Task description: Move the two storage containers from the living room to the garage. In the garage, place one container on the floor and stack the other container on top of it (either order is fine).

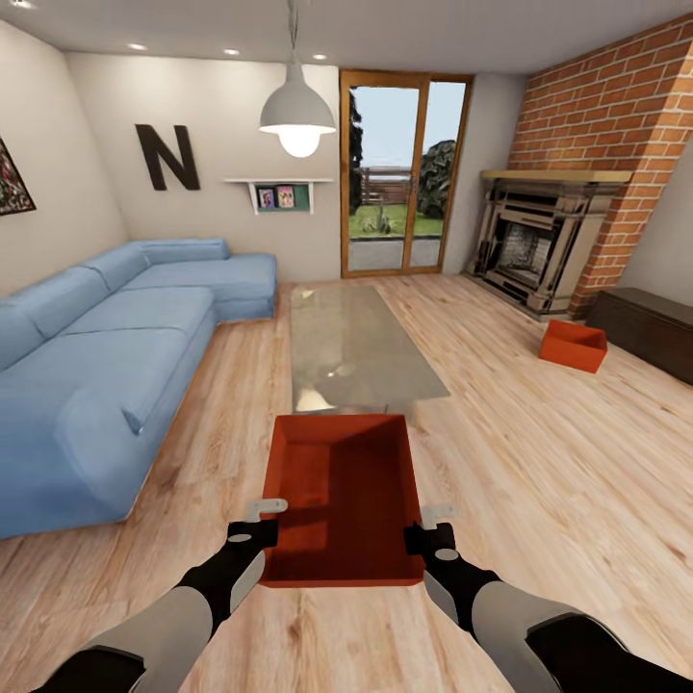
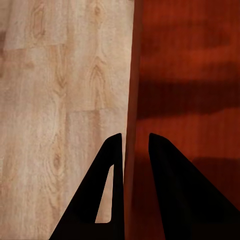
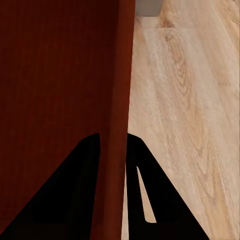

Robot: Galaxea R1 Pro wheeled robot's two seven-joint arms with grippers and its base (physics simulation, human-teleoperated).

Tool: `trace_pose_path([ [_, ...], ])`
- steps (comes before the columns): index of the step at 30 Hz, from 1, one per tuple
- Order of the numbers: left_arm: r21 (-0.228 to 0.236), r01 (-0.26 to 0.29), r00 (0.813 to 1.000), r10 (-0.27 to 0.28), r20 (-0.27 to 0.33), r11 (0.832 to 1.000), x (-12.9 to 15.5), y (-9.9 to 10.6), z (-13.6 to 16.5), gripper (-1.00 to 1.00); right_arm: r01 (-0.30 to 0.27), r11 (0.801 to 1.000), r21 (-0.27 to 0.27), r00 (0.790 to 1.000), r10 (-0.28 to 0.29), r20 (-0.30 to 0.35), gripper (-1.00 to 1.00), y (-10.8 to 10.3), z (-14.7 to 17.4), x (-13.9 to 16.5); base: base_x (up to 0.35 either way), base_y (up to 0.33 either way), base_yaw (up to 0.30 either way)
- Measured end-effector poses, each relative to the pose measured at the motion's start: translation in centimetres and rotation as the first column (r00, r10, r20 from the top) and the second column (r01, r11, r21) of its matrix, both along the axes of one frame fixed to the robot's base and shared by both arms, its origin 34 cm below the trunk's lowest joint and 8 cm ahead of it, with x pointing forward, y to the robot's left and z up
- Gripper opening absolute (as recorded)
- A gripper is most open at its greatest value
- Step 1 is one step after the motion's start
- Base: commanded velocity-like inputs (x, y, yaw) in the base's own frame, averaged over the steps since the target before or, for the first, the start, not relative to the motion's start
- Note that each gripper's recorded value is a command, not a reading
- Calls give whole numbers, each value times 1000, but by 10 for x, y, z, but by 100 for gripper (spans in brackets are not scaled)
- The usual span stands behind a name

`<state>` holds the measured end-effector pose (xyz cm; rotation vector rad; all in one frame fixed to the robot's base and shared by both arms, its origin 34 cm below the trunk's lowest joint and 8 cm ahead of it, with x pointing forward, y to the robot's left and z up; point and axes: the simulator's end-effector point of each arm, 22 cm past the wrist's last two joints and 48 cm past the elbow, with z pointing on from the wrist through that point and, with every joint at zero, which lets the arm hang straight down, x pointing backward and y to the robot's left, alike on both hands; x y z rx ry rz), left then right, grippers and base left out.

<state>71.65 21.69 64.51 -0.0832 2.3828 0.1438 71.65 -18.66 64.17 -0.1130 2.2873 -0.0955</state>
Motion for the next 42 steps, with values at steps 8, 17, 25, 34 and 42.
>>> trace_pose_path([
  [8, 0, 0, 1000, 0, 12, 1000, 2, 0, 7, -100, 0, 1000, 0, 1000, 0, 12, -100, 0, 7, 2, 0, 0, 117],
  [17, 0, -1, 1000, 1, 25, 1000, 4, 0, 15, -100, 0, 1000, 0, 1000, 0, 25, -100, 0, 15, 5, 0, 0, 94],
  [25, 0, -1, 999, 1, 35, 1000, 6, 0, 21, -100, 0, 1000, -1, 999, 0, 35, -100, 0, 21, 6, 0, 0, 83],
  [34, 0, 0, 999, 0, 37, 1000, 6, -1, 23, -100, 0, 1000, 0, 999, 0, 37, -100, -1, 23, 6, 0, 0, 19],
  [42, 0, 0, 999, 0, 36, 1000, 6, -1, 34, -100, 0, 1000, -1, 999, 0, 36, -100, -1, 34, 6, 0, 0, 0],
])
